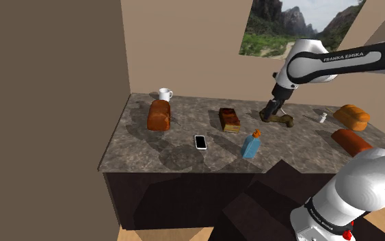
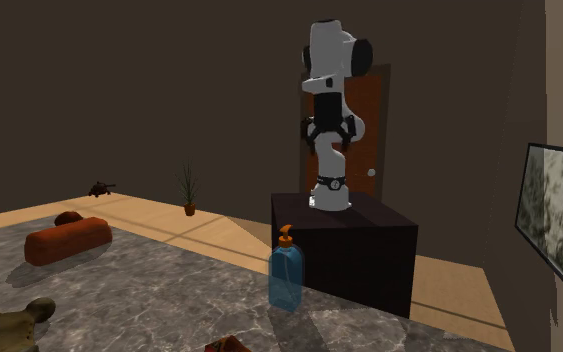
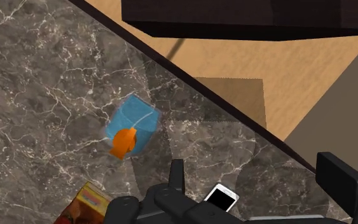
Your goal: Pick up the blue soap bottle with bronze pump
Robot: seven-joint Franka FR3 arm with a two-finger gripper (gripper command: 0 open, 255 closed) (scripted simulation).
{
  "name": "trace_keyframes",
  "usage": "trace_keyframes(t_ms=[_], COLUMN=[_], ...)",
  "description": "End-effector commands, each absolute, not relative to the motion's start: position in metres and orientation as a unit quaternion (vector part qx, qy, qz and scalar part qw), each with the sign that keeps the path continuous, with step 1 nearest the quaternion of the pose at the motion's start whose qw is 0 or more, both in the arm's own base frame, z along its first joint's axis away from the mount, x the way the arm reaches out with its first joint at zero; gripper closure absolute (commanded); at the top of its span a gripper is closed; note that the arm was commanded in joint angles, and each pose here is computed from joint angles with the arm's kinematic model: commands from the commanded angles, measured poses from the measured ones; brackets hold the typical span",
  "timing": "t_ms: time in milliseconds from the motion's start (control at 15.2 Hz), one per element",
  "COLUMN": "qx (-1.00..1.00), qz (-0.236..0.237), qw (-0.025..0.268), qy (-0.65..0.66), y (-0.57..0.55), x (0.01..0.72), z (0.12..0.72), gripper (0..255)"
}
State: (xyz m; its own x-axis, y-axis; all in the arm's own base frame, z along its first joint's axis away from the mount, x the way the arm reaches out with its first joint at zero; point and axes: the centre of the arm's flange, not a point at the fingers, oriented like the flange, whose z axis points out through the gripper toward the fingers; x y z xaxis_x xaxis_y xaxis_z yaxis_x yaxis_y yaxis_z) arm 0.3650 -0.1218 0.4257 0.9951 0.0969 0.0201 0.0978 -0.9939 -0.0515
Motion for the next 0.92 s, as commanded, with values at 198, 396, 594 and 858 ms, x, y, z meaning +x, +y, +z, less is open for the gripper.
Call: trace_keyframes(t_ms=[198,396,594,858], qx=[-0.999,-0.999,-0.999,-0.999], qz=[-0.011,-0.012,-0.013,-0.014], qw=[0.021,0.018,0.015,0.011], qy=[-0.049,-0.049,-0.05,-0.05], y=[-0.158,-0.18,-0.202,-0.231], x=[0.388,0.401,0.414,0.431], z=[0.378,0.349,0.319,0.279], gripper=[0,0,0,0])
